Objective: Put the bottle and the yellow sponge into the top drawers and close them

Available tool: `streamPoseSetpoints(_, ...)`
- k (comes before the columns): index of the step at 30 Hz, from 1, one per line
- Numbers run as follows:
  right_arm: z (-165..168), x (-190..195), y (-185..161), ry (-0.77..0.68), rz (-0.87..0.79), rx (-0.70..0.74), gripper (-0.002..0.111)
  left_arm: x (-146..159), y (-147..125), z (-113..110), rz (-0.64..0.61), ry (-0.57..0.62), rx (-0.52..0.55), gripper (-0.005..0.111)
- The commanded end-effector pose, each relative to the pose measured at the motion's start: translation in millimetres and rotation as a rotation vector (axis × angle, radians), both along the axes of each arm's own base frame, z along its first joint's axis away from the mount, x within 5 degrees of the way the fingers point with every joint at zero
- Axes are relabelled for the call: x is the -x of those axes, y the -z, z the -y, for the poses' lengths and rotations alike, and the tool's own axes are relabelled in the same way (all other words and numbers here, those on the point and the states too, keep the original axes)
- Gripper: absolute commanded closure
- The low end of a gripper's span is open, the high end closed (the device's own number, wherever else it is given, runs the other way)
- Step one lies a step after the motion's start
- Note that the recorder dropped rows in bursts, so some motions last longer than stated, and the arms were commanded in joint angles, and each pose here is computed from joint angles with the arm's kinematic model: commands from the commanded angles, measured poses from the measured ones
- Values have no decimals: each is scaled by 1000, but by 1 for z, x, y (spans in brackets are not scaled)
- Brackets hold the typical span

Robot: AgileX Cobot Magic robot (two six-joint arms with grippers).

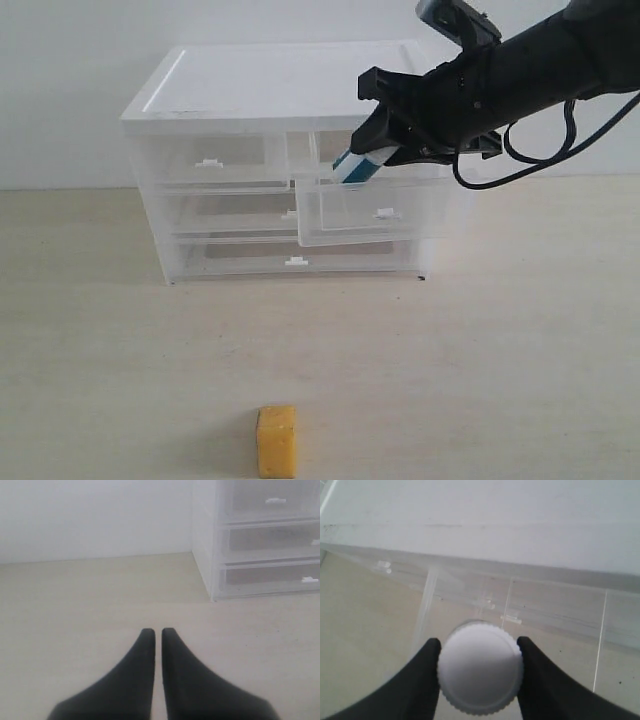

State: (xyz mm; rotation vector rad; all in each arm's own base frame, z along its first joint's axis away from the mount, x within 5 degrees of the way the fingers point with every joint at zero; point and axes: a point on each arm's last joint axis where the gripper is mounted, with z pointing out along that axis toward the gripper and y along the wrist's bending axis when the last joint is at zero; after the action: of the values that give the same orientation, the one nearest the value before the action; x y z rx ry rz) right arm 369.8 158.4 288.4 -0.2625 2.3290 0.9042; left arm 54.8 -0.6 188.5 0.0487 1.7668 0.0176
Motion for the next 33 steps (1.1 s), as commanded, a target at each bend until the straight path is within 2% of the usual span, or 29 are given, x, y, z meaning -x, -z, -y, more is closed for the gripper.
streamPoseSetpoints(1, 1, 0, -4, 0, 7, -5, 53, 0, 0, 0, 7, 0, 5, 103)
streamPoseSetpoints(3, 1, 0, -5, 7, 15, -5, 47, 0, 0, 0, 7, 0, 5, 103)
streamPoseSetpoints(8, 8, -2, -8, 10, 101, 92, 47, 0, 0, 0, 7, 0, 5, 103)
streamPoseSetpoints(13, 14, 26, -58, -79, 290, 124, 49, 0, 0, 0, 7, 0, 5, 103)
streamPoseSetpoints(15, 12, 35, -60, -172, 301, 149, 69, 0, 0, 0, 7, 0, 5, 103)
streamPoseSetpoints(17, 9, 38, -53, -273, 284, 176, 109, 0, 0, 0, 7, 0, 5, 103)
streamPoseSetpoints(25, 4, 38, -42, -336, 231, 158, 107, 0, 0, 0, 7, 0, 5, 103)
streamPoseSetpoints(33, -2, 27, -26, -326, 189, 107, 107, 0, 0, 0, 7, 0, 5, 103)
